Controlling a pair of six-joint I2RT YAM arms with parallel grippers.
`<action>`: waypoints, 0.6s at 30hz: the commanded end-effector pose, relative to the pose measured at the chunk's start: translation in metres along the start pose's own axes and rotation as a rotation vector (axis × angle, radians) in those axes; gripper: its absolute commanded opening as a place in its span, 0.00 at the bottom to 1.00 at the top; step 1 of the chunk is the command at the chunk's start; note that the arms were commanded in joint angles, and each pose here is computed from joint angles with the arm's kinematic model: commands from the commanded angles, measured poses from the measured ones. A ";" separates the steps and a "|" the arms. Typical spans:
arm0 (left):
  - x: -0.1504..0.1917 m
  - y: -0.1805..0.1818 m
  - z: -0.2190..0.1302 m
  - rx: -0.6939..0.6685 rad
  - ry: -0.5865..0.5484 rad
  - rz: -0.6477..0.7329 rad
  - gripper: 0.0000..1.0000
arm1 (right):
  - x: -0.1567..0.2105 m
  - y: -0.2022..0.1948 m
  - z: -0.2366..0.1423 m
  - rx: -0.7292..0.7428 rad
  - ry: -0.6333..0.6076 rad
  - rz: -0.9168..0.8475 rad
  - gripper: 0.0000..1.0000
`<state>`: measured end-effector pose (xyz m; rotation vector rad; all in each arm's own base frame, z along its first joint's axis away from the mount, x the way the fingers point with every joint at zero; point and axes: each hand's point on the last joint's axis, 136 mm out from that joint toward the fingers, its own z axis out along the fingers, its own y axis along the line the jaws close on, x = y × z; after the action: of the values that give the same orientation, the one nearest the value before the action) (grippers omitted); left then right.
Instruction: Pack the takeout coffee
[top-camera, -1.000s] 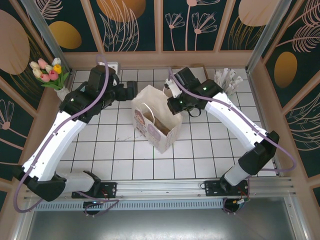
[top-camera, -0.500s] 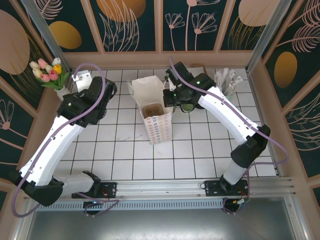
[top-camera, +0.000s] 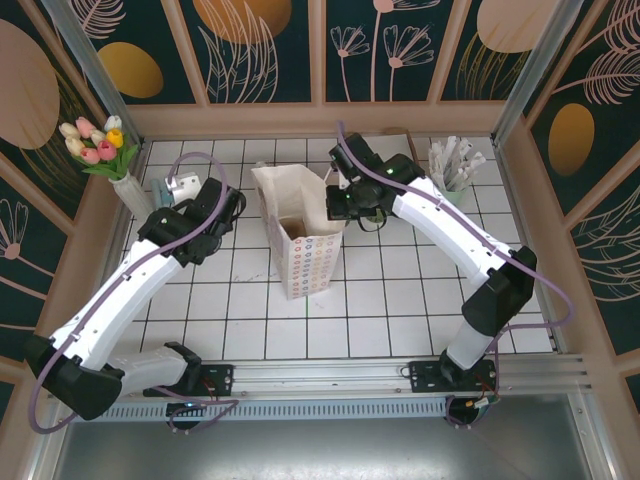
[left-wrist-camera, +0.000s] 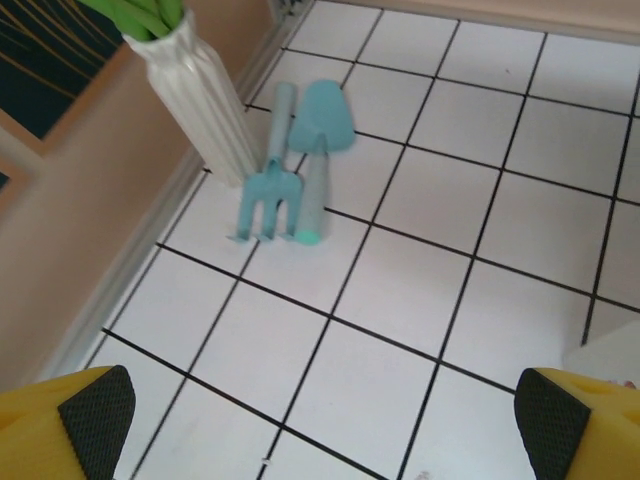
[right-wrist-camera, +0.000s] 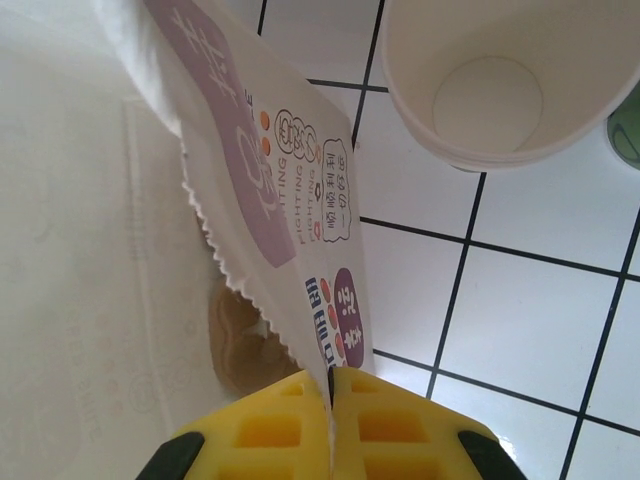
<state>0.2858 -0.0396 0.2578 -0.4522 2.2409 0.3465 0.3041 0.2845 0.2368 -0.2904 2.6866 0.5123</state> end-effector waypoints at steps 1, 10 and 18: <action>0.004 -0.016 0.005 0.078 0.013 -0.097 0.99 | -0.007 0.003 -0.006 -0.002 -0.039 0.021 0.00; 0.021 -0.054 0.012 0.278 0.060 -0.271 0.99 | -0.015 0.010 0.008 -0.034 -0.055 -0.003 0.00; 0.029 -0.043 0.015 0.251 0.055 -0.301 0.99 | -0.027 0.011 0.005 0.028 -0.042 -0.101 0.00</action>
<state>0.2963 -0.0788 0.2214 -0.6135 2.2178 -0.0573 0.3235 0.3017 0.2444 -0.3385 2.6270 0.5218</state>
